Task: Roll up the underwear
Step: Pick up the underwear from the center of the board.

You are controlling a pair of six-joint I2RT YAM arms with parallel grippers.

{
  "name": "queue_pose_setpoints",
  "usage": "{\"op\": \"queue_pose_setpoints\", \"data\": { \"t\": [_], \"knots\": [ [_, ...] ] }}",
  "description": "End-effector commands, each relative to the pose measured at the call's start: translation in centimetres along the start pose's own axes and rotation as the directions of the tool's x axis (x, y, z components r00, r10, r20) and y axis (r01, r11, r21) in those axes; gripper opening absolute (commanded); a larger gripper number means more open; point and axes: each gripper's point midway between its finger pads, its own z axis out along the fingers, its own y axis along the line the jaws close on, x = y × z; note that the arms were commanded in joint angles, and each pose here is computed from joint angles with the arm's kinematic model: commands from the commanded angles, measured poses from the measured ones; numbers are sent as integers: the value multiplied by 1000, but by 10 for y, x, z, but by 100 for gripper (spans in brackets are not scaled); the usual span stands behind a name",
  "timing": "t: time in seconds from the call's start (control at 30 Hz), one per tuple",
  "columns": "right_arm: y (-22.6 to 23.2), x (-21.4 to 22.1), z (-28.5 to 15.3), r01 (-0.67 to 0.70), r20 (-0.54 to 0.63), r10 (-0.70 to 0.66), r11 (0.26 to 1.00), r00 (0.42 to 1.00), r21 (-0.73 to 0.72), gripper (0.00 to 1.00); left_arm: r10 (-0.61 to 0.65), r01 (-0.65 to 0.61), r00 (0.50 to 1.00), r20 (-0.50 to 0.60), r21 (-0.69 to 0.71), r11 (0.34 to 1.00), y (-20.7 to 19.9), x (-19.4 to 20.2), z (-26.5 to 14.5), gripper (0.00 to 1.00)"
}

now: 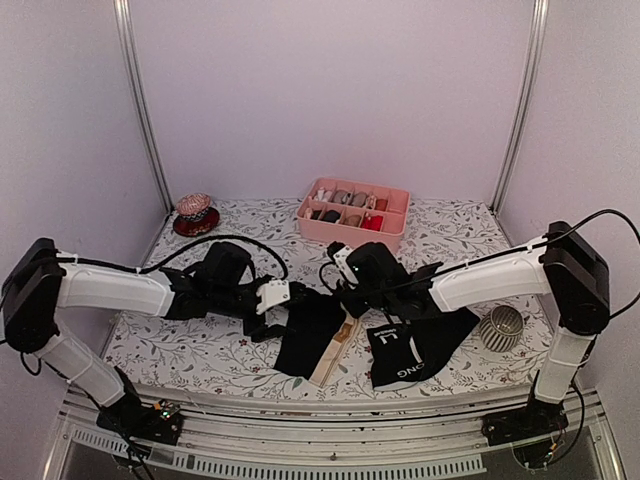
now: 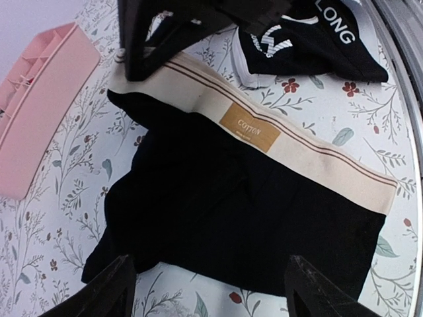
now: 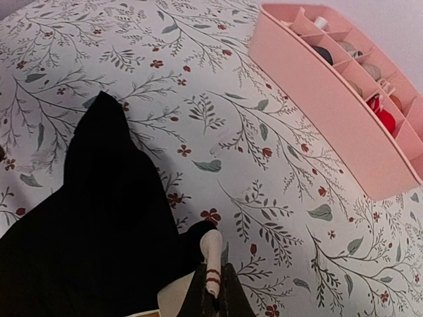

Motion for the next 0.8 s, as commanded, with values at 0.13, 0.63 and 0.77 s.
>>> {"op": "queue_pose_setpoints", "data": {
  "t": [0.13, 0.63, 0.77],
  "knots": [
    [-41, 33, 5, -217, -81, 226, 970, 971, 108, 2, 66, -75, 992, -111, -77, 994, 7, -12, 57, 75],
    [-39, 51, 18, -242, -122, 250, 967, 961, 79, 2, 351, -361, 923, -159, -39, 932, 1, -2, 78, 70],
    [-41, 53, 19, -255, -126, 264, 963, 956, 85, 2, 361, -367, 919, -155, -11, 930, -8, -5, 82, 70]
  ]
}}
